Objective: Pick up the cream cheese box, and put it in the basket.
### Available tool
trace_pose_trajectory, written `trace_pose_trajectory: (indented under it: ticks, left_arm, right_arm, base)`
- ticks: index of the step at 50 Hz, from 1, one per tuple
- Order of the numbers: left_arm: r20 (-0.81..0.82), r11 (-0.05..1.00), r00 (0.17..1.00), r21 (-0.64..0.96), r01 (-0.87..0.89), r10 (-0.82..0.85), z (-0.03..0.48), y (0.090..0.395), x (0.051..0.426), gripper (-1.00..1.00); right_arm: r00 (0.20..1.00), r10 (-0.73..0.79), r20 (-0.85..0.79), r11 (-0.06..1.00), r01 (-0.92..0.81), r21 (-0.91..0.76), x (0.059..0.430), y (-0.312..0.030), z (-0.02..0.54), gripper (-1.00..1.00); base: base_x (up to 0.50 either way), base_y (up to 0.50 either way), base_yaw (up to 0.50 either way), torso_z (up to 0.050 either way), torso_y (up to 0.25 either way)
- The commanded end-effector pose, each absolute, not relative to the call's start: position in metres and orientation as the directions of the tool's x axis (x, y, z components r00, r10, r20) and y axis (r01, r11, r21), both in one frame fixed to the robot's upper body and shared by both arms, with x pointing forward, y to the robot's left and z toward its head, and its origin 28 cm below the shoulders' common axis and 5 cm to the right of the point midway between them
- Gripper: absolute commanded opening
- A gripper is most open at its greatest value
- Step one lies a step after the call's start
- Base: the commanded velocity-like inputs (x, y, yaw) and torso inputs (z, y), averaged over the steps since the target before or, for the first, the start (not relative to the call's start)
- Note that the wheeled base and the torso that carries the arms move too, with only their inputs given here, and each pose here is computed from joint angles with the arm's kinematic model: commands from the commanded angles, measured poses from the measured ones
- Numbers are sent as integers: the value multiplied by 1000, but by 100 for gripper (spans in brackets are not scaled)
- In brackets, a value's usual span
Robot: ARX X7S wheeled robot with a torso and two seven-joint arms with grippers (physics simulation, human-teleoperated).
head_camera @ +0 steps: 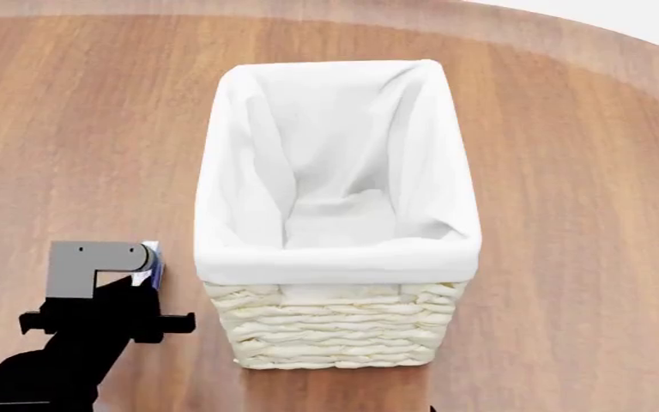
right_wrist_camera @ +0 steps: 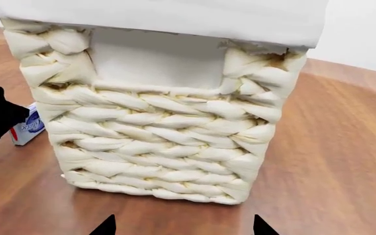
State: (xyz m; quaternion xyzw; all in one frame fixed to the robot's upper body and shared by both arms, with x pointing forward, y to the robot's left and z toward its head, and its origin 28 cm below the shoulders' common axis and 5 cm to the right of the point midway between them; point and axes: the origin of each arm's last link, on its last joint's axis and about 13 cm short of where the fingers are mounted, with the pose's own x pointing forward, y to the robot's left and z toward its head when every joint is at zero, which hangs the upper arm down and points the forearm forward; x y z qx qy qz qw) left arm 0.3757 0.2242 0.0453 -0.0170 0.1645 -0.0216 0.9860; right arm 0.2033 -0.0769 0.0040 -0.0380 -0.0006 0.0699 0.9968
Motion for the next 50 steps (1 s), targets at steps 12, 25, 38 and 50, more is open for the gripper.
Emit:
trace_pose_trajectory:
  ticks: [12, 25, 38, 50]
  left_arm:
    - [-193, 995, 976, -17, 101, -103, 127, 233, 414, -100]
    - [-172, 842, 950, 442, 310, -260, 330, 188, 395, -100]
    - [-249, 723, 929, 583, 370, -275, 354, 161, 373, -100]
    - [-301, 636, 905, 643, 426, -301, 360, 141, 363, -100]
  right_arm:
    - [990, 138, -4, 988, -138, -73, 204, -77, 4, 100]
    - [991, 133, 3, 989, -133, -63, 206, -78, 7, 100]
    - [991, 136, 7, 989, -136, -60, 204, -78, 8, 100]
    - [989, 145, 4, 988, -144, -63, 202, -77, 8, 100]
  base:
    - [0, 0, 0, 0, 0]
    - [0, 0, 0, 0, 0]
    - [0, 0, 0, 0, 0]
    - [0, 0, 0, 0, 0]
